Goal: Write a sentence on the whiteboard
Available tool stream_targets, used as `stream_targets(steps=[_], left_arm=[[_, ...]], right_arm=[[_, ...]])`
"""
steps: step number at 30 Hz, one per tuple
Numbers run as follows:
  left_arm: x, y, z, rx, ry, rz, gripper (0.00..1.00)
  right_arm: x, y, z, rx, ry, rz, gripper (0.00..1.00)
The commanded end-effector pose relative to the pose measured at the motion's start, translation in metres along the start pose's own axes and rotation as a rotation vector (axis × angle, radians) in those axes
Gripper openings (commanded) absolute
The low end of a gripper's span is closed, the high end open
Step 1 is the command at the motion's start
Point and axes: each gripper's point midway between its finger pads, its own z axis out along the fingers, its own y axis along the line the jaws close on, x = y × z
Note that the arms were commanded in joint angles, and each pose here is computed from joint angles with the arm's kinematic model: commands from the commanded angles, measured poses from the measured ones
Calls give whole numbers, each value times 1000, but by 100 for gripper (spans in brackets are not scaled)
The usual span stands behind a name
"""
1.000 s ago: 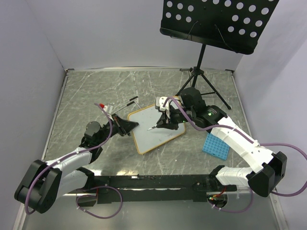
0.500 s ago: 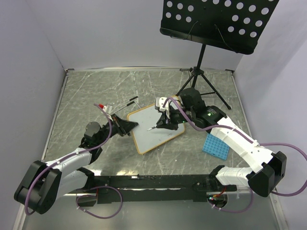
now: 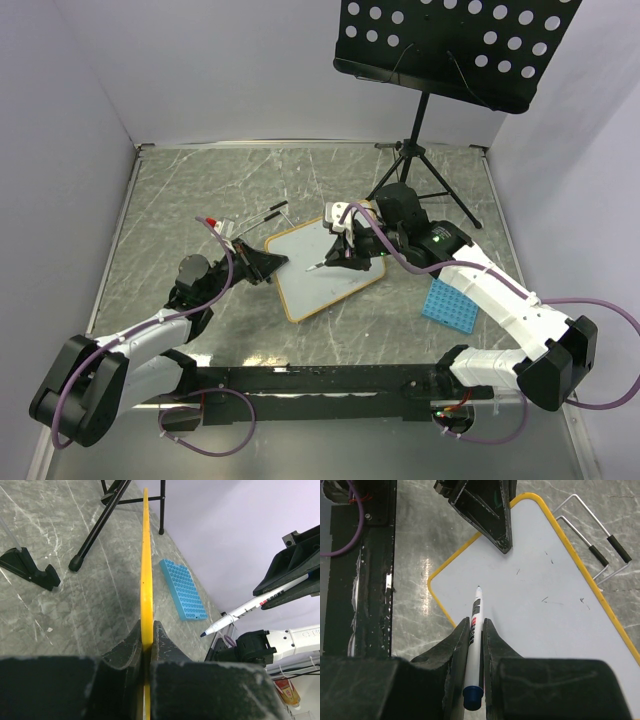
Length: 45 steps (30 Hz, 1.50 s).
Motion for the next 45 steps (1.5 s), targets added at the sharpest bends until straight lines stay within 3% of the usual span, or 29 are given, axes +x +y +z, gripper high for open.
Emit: stream_targets(steps=[1, 45], left_arm=[[-35, -39, 0, 137, -130, 64, 1], [-39, -38, 0, 141, -172, -6, 1]], right_arm=[[-9, -3, 4, 9, -32, -28, 0], [-37, -15, 17, 42, -73, -82, 0]])
